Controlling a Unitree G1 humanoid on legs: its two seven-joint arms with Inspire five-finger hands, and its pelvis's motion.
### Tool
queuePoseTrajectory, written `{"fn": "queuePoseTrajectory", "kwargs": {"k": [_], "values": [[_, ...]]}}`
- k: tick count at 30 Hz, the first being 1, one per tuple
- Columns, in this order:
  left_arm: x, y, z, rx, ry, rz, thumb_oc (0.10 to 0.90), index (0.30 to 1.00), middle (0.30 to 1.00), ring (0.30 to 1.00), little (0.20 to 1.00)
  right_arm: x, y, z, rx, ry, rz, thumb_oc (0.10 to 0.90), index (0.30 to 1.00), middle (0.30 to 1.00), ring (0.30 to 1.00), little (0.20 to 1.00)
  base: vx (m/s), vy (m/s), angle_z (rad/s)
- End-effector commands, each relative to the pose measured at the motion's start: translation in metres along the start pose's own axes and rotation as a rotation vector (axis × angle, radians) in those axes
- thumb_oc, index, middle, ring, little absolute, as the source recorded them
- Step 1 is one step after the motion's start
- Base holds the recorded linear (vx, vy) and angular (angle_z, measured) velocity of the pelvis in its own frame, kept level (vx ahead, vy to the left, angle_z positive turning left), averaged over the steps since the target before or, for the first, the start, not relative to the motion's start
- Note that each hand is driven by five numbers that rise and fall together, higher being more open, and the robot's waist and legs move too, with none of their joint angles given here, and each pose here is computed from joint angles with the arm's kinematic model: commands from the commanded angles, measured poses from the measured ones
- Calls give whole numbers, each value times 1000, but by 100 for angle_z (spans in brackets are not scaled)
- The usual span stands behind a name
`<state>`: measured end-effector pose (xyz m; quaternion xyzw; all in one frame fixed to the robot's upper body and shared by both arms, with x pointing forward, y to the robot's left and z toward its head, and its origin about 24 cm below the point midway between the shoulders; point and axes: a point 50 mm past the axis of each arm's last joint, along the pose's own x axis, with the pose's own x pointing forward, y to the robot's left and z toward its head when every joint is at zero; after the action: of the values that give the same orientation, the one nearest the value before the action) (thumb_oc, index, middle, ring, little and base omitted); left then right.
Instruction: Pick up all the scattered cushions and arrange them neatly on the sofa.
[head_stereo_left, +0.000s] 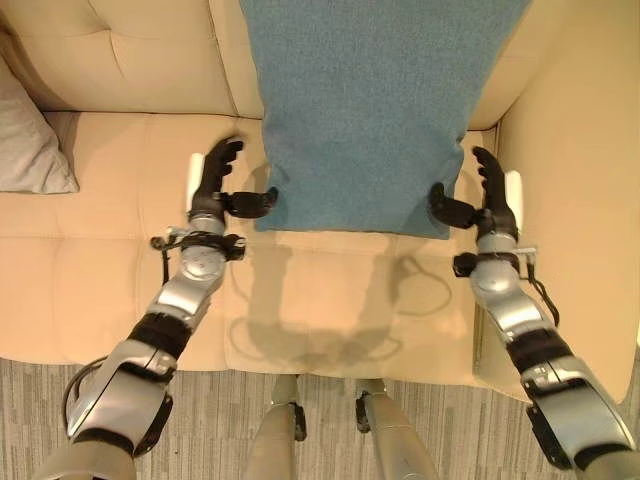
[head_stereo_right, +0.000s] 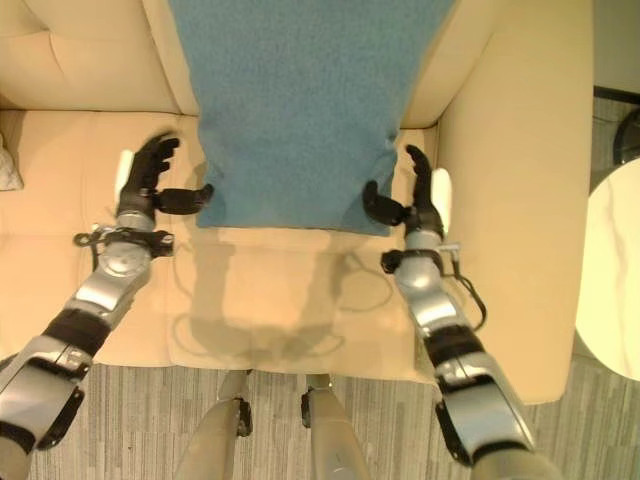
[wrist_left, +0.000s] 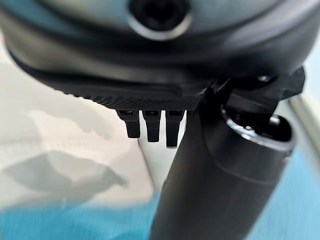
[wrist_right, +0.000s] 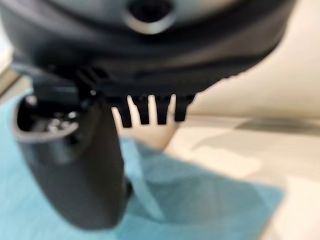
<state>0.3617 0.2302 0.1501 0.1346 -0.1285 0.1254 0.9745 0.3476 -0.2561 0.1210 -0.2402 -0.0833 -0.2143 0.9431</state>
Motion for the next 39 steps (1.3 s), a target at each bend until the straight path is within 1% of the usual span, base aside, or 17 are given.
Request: {"fn": "queuePoseTrajectory", "kwargs": {"k": [1,5,7,8,10,11,13,14,15,16,20,22,23,24,29,34,39], "values": [[7,27,29,-55,-172,68,800,900,900,900,900,0,-33,1,-16,-82,-82,800,900,900,900,900,39,-4,3],[-41,63,-22,-57,-41,133,800,900,900,900,900,-43,-62,-57,-17,81,-109,800,900,900,900,900,59,1,4],[-80,72,-63,-43,114,149,800,900,900,900,900,-73,-73,-86,-36,180,-111,800,900,900,900,900,101,2,3],[-80,72,-63,-42,115,149,800,900,900,900,900,-73,-73,-86,-36,181,-110,800,900,900,900,900,82,-2,4],[-114,75,-96,10,271,148,800,900,900,900,900,-99,-76,-106,-59,261,-91,800,900,900,900,900,90,-3,-2],[-114,75,-96,10,271,148,800,900,900,900,900,-100,-76,-106,-59,262,-91,800,900,900,900,900,90,3,-7],[-151,76,-130,98,455,104,800,900,900,900,900,-127,-69,-124,-58,356,-27,800,900,900,900,900,71,16,-1],[-152,76,-130,99,457,104,800,900,900,900,900,-127,-69,-125,-59,357,-26,800,900,900,900,900,102,14,2],[-178,73,-149,113,572,80,800,900,900,900,900,-144,-60,-137,-56,429,27,800,900,900,900,900,53,3,-1],[-178,73,-149,114,573,80,800,900,900,900,900,-145,-60,-137,-56,429,28,800,900,900,900,900,72,11,-2],[-238,58,-185,163,823,-22,800,900,900,900,900,-182,-39,-161,-88,579,170,800,900,900,900,900,49,9,1],[-246,54,-189,186,858,-53,800,900,900,900,900,-190,-33,-166,-79,615,197,800,900,900,900,900,24,-2,-4],[-267,48,-200,224,948,-108,800,900,900,900,900,-201,-25,-173,-101,659,248,800,900,900,900,900,6,-6,-7],[-267,48,-200,224,948,-108,800,900,900,900,900,-200,-25,-173,-101,658,248,800,900,900,900,900,-7,-16,-6],[-321,41,-225,336,1221,-187,800,900,900,900,900,-234,-3,-192,-134,799,371,800,900,900,900,900,19,-41,-6],[-336,35,-229,428,1273,-303,800,900,900,900,900,-260,9,-203,-130,919,425,800,900,900,900,900,-21,-44,6],[-330,30,-230,416,1271,-305,800,900,900,900,900,-258,9,-208,-199,944,458,800,900,900,900,900,-151,-21,5]]}}
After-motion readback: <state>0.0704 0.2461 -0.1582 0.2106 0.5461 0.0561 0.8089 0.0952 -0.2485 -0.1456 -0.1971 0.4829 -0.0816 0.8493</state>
